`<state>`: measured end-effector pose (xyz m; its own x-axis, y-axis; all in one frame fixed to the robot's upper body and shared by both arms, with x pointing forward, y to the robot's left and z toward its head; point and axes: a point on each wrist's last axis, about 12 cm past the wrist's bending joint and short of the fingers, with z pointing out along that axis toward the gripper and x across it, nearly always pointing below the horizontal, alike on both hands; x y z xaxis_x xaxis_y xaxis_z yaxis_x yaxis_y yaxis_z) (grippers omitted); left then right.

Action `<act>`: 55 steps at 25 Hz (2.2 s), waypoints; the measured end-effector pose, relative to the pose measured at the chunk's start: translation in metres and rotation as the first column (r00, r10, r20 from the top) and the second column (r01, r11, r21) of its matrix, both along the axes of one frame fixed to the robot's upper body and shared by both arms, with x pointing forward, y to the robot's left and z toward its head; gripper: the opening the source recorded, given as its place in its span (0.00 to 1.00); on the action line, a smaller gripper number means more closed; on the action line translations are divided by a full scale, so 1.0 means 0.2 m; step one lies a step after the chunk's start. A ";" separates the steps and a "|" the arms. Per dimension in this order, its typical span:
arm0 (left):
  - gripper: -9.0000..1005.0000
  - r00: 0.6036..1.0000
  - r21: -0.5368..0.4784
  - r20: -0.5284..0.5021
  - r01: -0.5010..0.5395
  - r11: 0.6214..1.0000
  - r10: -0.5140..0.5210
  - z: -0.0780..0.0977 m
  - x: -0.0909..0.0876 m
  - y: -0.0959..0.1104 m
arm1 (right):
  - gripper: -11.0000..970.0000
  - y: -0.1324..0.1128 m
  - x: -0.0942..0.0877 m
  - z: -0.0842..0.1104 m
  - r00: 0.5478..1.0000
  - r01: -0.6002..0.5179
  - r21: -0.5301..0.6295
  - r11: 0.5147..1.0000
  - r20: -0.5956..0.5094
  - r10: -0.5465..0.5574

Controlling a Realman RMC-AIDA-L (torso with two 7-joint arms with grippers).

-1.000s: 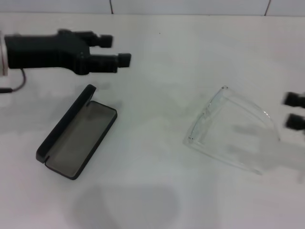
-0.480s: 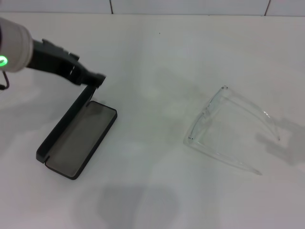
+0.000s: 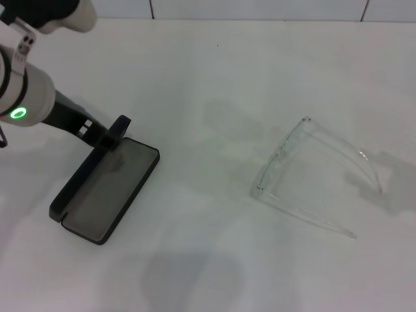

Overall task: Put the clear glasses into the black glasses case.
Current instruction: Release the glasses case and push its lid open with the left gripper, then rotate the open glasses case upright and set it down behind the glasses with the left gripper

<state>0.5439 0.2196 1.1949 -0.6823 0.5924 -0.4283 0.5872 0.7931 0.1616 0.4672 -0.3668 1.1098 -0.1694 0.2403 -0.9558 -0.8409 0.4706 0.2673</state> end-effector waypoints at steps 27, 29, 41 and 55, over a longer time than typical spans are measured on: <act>0.50 0.988 0.059 -0.154 0.011 0.998 -0.002 -0.13 0.05 -0.02 | 0.65 0.00 -0.01 -0.02 1.000 0.025 -0.003 1.000 0.006 -0.025; 0.46 0.988 0.062 -0.156 0.013 0.998 -0.003 -0.13 0.05 -0.02 | 0.65 0.00 -0.01 -0.02 1.000 0.023 -0.001 1.000 0.007 -0.023; 0.22 0.988 0.093 -0.066 0.146 0.985 -0.140 -0.07 0.07 -0.09 | 0.65 -0.01 -0.05 -0.04 1.000 0.030 0.007 1.000 -0.003 -0.030; 0.21 0.584 0.451 0.273 0.625 0.638 -0.765 -0.03 0.18 -0.52 | 0.65 -0.10 -0.27 -0.06 0.995 0.103 0.077 0.992 0.003 -0.104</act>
<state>0.5802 0.1148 1.1895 0.1942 0.9392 -0.2832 0.7543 0.0416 0.6552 0.4135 -0.3868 1.0980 -0.1330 0.3284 -0.9351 -0.7909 0.5334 0.2998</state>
